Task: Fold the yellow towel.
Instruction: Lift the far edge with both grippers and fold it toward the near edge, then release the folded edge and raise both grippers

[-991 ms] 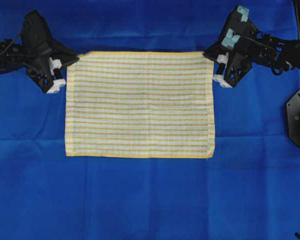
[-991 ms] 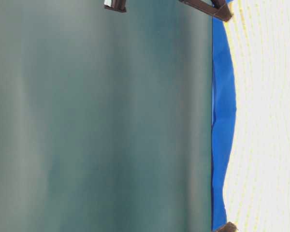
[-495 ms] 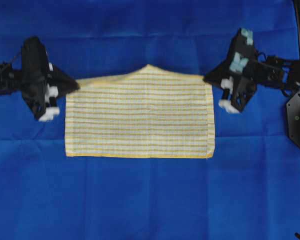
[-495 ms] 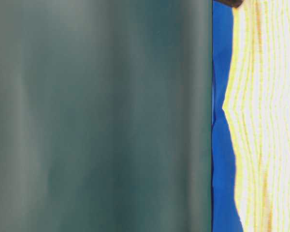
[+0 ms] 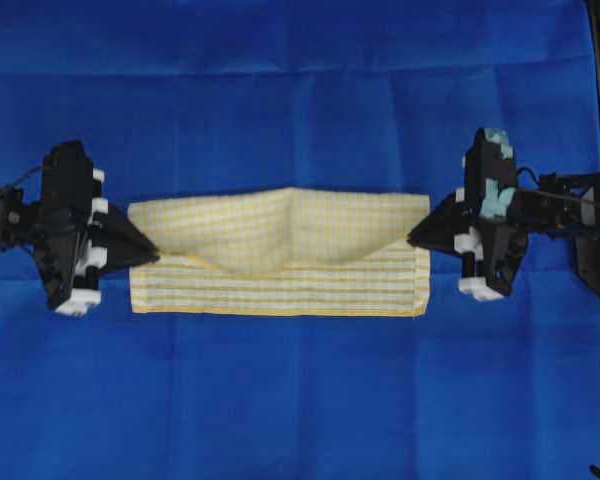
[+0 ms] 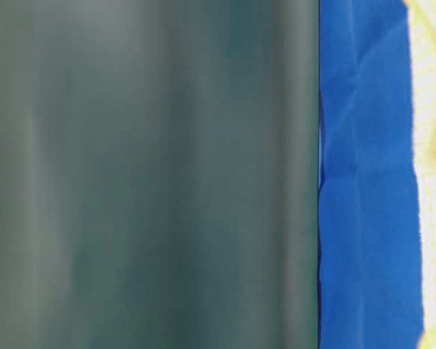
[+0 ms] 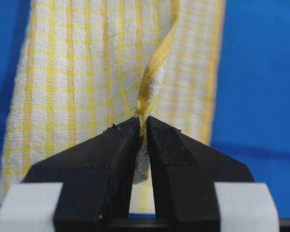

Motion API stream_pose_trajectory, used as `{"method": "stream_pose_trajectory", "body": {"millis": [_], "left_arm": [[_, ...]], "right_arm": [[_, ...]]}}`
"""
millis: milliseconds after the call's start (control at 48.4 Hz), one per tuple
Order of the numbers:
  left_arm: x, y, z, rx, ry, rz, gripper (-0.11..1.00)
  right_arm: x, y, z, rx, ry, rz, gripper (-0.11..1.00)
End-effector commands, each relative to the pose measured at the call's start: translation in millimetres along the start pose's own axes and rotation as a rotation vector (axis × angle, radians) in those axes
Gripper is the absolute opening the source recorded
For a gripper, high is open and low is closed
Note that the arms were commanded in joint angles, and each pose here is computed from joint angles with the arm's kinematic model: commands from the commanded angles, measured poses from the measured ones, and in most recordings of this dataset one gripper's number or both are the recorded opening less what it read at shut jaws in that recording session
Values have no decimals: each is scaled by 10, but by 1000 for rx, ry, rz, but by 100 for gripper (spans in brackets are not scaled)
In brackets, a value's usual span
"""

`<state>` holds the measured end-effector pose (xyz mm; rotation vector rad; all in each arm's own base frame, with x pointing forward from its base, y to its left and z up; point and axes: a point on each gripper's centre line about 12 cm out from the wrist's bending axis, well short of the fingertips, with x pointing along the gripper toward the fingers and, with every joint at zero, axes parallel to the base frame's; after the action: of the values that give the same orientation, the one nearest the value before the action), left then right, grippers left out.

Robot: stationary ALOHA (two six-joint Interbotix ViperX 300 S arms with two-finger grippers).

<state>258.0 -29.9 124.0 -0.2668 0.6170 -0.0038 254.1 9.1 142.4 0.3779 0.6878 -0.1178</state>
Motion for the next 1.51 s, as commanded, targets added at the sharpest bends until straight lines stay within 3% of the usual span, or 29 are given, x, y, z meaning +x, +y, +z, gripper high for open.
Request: {"method": "stream_pose_trajectory", "body": {"millis": [0, 495, 743, 1218, 1280, 1363, 1486], "left_arm": [[-15, -100, 26, -10, -13, -33, 5], [-11, -165, -53, -16, 38, -45, 5], [-8, -244, -81, 3, 48, -69, 5], [39, -223, -120, 2, 86, -52, 6], [44, -216, -106, -1, 84, -49, 15], [43, -213, -102, -1, 86, -47, 38], [14, -201, -77, 2, 93, -40, 73]], "right_arm": [[-12, 97, 55, -2, -19, 30, 4], [38, 299, -66, -23, 35, 79, 4], [71, 376, -94, -39, 51, 95, 4], [201, 376, -172, -48, 137, 65, 4], [209, 390, -158, -47, 135, 67, 4], [206, 416, -145, -52, 130, 75, 8], [165, 466, -75, -64, 107, 93, 44]]}}
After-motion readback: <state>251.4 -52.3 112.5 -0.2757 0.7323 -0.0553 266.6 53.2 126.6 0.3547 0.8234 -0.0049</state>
